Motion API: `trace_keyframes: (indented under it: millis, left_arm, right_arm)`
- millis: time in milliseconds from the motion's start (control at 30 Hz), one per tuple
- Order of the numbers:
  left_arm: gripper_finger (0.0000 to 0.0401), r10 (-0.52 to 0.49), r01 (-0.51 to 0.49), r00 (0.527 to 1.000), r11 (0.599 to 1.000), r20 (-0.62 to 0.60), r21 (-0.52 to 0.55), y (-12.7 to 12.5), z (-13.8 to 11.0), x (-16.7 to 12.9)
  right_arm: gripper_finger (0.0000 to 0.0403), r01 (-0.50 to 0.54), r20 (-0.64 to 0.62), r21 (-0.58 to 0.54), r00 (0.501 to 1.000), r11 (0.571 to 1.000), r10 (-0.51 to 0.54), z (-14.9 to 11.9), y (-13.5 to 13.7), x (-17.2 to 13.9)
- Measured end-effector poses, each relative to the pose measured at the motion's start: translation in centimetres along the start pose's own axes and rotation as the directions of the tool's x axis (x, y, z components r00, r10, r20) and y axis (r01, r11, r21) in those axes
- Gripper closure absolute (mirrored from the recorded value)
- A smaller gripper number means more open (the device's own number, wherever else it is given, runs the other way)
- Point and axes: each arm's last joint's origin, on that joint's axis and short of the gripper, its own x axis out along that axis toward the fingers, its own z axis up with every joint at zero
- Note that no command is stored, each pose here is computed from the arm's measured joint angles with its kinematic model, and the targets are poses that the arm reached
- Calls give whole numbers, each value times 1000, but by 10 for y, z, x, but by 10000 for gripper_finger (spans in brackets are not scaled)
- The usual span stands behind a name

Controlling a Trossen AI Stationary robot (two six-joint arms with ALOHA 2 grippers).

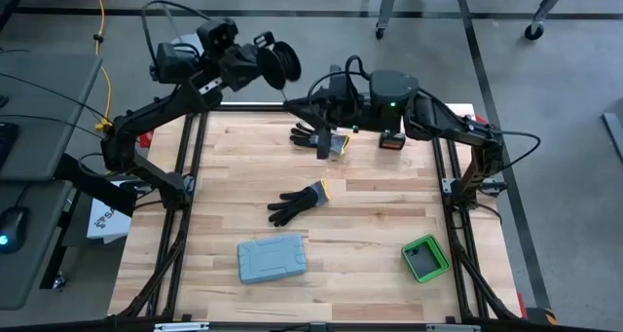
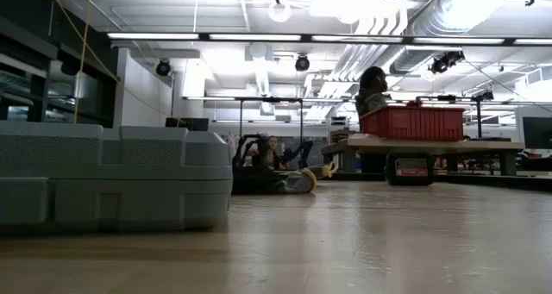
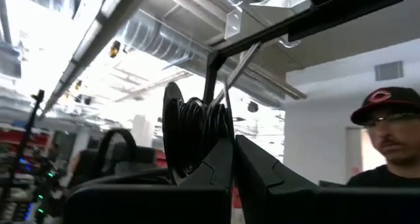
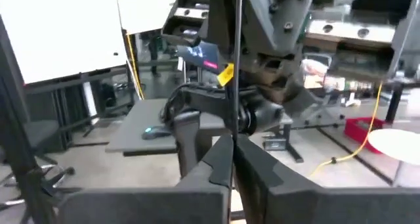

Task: Coil cords
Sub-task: Coil the black wire cable onto the black spool

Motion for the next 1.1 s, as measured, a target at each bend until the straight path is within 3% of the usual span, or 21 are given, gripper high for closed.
trace_keyframes:
  millis: [167,333,567,733,1100]
  left_arm:
    - [400,9,-11,999,999,47,50,-4,5,0]
    - [400,16,-18,999,999,39,43,-1,3,0]
    - [400,14,-17,999,998,42,62,-2,3,0]
    - [400,25,-30,998,996,63,83,-2,4,0]
    - [400,32,-38,997,996,70,80,-1,4,0]
  right_arm:
    - [355,24,-53,36,998,999,-22,-9,-5,7]
    - [290,114,-51,22,992,993,-113,-12,-7,11]
    - [227,136,-61,19,989,990,-135,-22,-8,24]
    - [213,226,-58,7,972,974,-226,-27,-10,31]
    - [214,259,-85,33,963,965,-256,-42,-19,46]
